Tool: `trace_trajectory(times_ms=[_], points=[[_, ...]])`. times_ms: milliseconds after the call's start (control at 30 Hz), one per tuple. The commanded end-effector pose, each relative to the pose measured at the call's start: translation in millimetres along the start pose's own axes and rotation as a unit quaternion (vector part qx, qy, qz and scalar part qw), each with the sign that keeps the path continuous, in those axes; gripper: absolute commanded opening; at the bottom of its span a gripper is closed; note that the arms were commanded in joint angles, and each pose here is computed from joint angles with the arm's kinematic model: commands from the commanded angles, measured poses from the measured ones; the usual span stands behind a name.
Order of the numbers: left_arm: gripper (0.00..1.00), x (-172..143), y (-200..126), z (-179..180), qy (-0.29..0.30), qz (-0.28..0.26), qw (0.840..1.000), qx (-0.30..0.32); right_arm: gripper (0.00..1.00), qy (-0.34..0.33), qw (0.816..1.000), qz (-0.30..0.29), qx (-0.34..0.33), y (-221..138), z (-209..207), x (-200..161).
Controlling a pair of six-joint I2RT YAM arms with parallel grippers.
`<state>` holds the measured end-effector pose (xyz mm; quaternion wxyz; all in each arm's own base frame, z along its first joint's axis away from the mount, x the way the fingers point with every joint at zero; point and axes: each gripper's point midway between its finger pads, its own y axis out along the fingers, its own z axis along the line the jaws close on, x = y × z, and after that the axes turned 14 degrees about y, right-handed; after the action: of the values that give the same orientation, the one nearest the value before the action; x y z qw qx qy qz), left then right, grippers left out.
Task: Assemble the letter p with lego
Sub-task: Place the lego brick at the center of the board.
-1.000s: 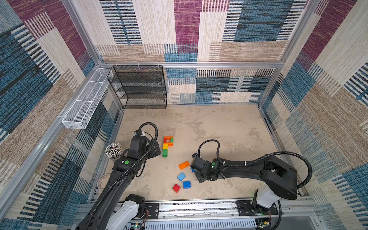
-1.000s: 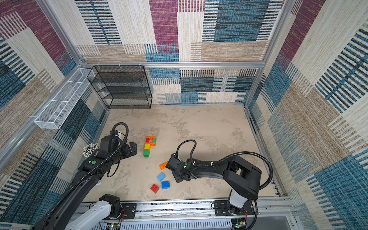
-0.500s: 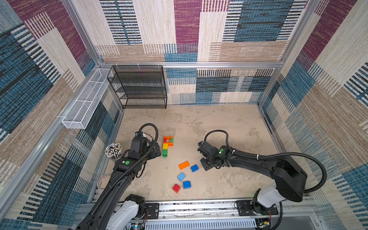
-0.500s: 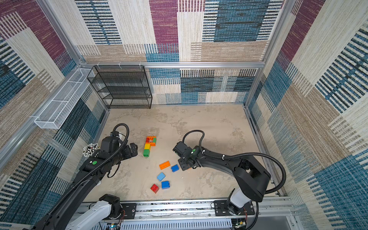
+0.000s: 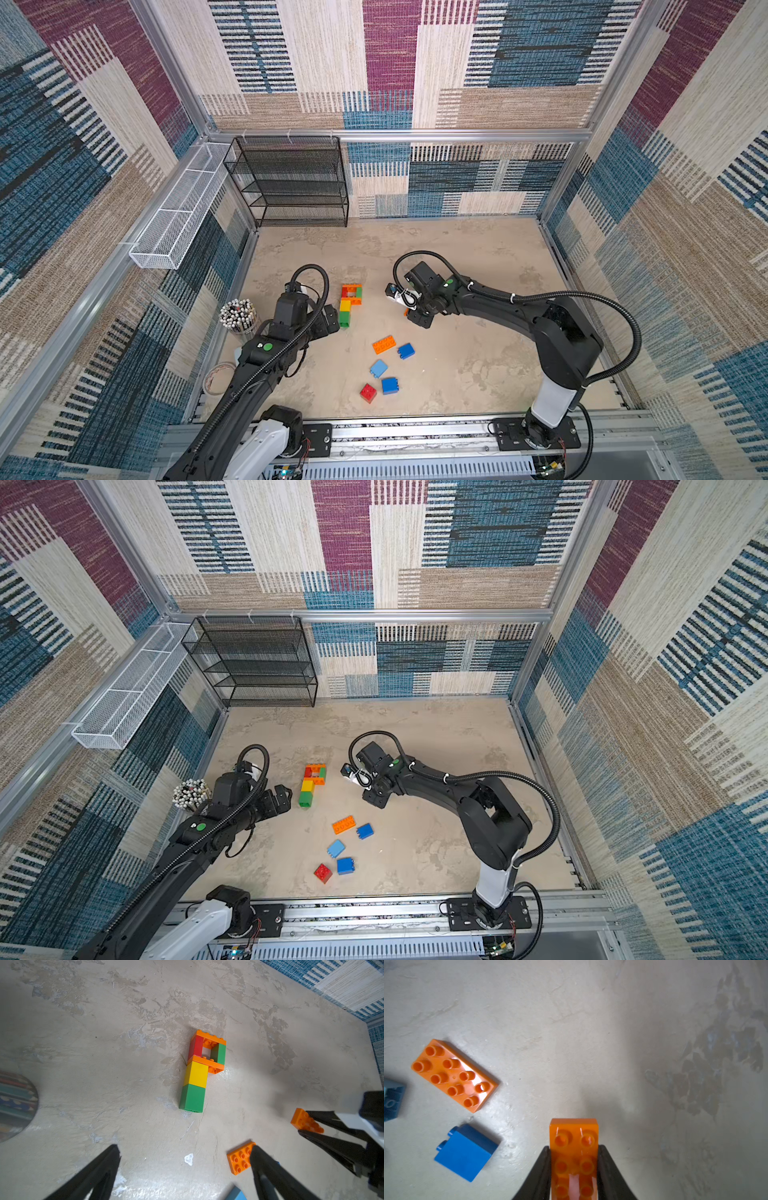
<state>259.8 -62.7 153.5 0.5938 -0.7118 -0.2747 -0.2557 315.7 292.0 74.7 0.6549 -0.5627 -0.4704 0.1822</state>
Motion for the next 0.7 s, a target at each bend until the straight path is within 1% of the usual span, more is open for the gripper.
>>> trace_trajectory(times_ms=[0, 200, 367, 433, 467, 500, 533, 567, 667], points=[[0.99, 0.1, 0.9, 0.1, -0.006, -0.008, 1.000, -0.002, 0.29, -0.077, 0.997, 0.007, 0.027, 10.8, 4.3, 3.6], [0.99, -2.5, 4.6, 2.5, -0.006, -0.005, 1.000, 0.005, 0.34, -0.089, 0.995, 0.036, 0.019, 36.0, -4.8, 2.6], [0.99, -2.5, 5.4, 4.8, -0.006, -0.006, 1.000, 0.010, 0.42, -0.094, 0.995, 0.045, 0.003, 44.5, -10.9, 0.6], [0.99, -2.4, 5.3, 4.8, -0.005, -0.006, 1.000, 0.010, 0.49, -0.089, 0.995, 0.048, -0.003, 45.6, -14.5, -1.3], [0.99, -1.8, 5.1, 4.7, -0.005, -0.006, 1.000, 0.010, 0.62, -0.088, 0.995, 0.050, -0.003, 46.1, -14.9, -3.1], [0.99, -2.0, 4.8, 4.8, -0.004, -0.006, 1.000, 0.010, 0.68, -0.088, 0.995, 0.051, -0.004, 46.1, -14.8, -4.4], [0.99, -1.8, 4.4, 4.8, -0.005, -0.007, 1.000, 0.011, 0.71, -0.087, 0.995, 0.051, -0.007, 45.7, -16.4, -5.4], [0.99, -1.9, 4.1, 5.5, -0.004, -0.008, 1.000, 0.012, 0.72, -0.086, 0.995, 0.051, -0.012, 45.2, -18.2, -6.3], [0.99, -2.6, 3.5, 6.1, -0.004, -0.009, 1.000, 0.013, 0.71, -0.085, 0.995, 0.048, -0.022, 42.4, -23.1, -7.5]])
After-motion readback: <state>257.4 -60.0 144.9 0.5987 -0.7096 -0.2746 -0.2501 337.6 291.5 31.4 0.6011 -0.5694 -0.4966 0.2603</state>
